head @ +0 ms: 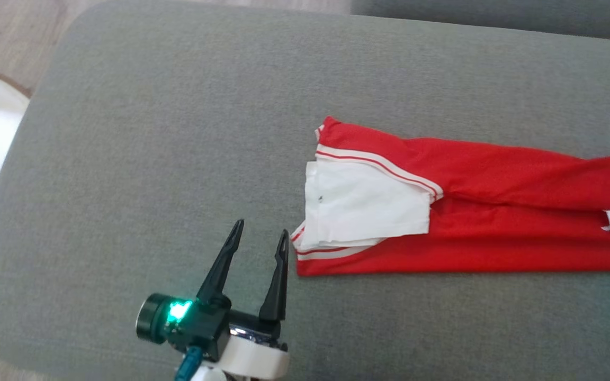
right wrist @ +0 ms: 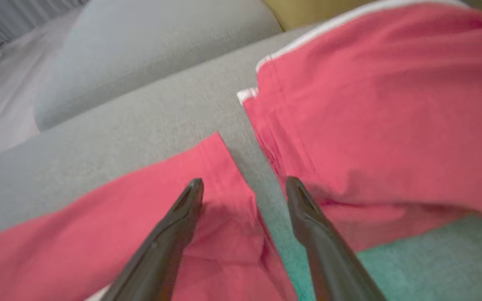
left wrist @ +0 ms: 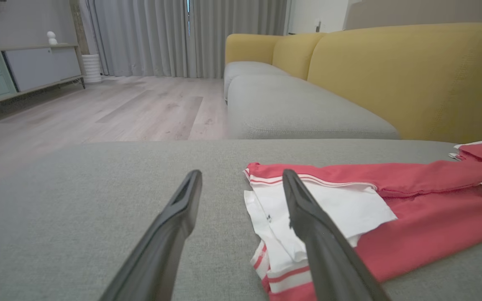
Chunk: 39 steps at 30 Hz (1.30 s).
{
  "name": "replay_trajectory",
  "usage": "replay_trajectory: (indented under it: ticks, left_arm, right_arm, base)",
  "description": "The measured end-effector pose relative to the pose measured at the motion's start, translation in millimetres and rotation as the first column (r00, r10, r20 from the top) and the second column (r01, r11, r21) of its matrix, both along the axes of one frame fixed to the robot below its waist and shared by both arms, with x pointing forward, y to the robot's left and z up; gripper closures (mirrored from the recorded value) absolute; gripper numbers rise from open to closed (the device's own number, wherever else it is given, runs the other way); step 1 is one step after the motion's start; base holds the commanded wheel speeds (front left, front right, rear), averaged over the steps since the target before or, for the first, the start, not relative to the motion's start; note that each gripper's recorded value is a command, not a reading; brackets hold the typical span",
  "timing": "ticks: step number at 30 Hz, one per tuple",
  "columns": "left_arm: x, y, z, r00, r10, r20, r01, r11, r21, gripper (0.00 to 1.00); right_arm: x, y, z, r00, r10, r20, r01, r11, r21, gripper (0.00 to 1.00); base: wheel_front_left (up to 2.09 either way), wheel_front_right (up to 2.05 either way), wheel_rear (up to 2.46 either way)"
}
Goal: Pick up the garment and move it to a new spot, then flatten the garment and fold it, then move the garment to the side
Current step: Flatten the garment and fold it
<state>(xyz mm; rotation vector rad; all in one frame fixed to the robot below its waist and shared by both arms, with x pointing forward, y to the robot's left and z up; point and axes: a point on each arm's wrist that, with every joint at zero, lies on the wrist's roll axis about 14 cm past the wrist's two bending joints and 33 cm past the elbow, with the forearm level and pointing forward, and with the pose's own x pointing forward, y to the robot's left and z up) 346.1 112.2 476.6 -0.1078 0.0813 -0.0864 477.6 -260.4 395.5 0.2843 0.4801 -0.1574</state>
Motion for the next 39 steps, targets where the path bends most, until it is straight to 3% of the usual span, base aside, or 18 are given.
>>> replay_trajectory:
  ticks: [4,9,10,11,12,13,20,30,34,39]
  left_arm:
    - [2.6,8.0,3.0,1.000,0.018,0.021,-0.018,1.000,0.016,0.00]
    - [2.0,14.7,0.6,0.999,0.029,0.023,-0.030,0.999,0.027,0.00]
    - [1.4,14.3,-0.6,0.999,0.026,0.021,-0.026,0.999,0.028,0.00]
    - [1.1,13.7,-0.8,0.999,0.023,0.022,-0.024,0.999,0.027,0.00]
    - [0.4,12.2,-1.1,1.000,0.019,0.022,-0.019,0.999,0.026,0.00]
    - [0.1,7.5,-1.0,1.000,-0.001,0.026,0.000,1.000,0.029,0.00]
    - [0.6,1.3,-1.7,0.999,-0.033,0.033,0.032,0.999,0.038,0.00]
    - [0.1,-11.5,-1.0,0.996,-0.081,0.043,0.080,0.996,0.033,0.00]
    - [1.2,-18.8,0.7,0.993,-0.103,0.050,0.102,0.995,0.023,0.00]
    - [0.9,-16.8,-0.3,0.994,-0.101,0.049,0.100,0.995,0.026,0.00]
  right_arm:
    - [-14.1,-1.8,-32.8,0.991,-0.002,-0.134,-0.002,1.000,-0.030,0.00]
    - [-23.1,8.1,-44.4,0.981,0.012,-0.194,-0.013,1.000,-0.002,0.00]
    - [-23.4,9.9,-44.2,0.980,0.016,-0.200,-0.015,1.000,0.007,0.07]
    - [-24.7,11.3,-44.2,0.979,0.018,-0.204,-0.015,1.000,0.019,0.37]
    - [-26.1,12.8,-44.1,0.978,0.021,-0.207,-0.014,0.999,0.031,0.91]
    - [-28.0,14.6,-42.2,0.979,0.025,-0.202,-0.016,0.999,0.045,1.00]
    - [-34.3,6.4,-27.6,0.990,0.011,-0.138,-0.005,0.999,0.045,1.00]
    - [-39.1,-86.6,49.4,0.995,-0.096,0.020,0.098,0.990,-0.106,1.00]
    - [-32.1,-69.9,73.0,0.994,-0.060,0.090,0.064,0.997,-0.042,1.00]
    - [-18.2,3.5,100.3,0.977,0.060,0.203,-0.080,0.993,0.089,1.00]
  base:
    - [0.00,0.00,0.00]
    - [0.00,0.00,0.00]
    - [0.00,0.00,0.00]
    - [0.00,0.00,0.00]
    - [0.00,0.00,0.00]
    - [0.00,0.00,0.00]
    - [0.00,0.00,0.00]
    - [0.00,0.00,0.00]
    - [0.00,0.00,0.00]
    - [0.00,0.00,0.00]
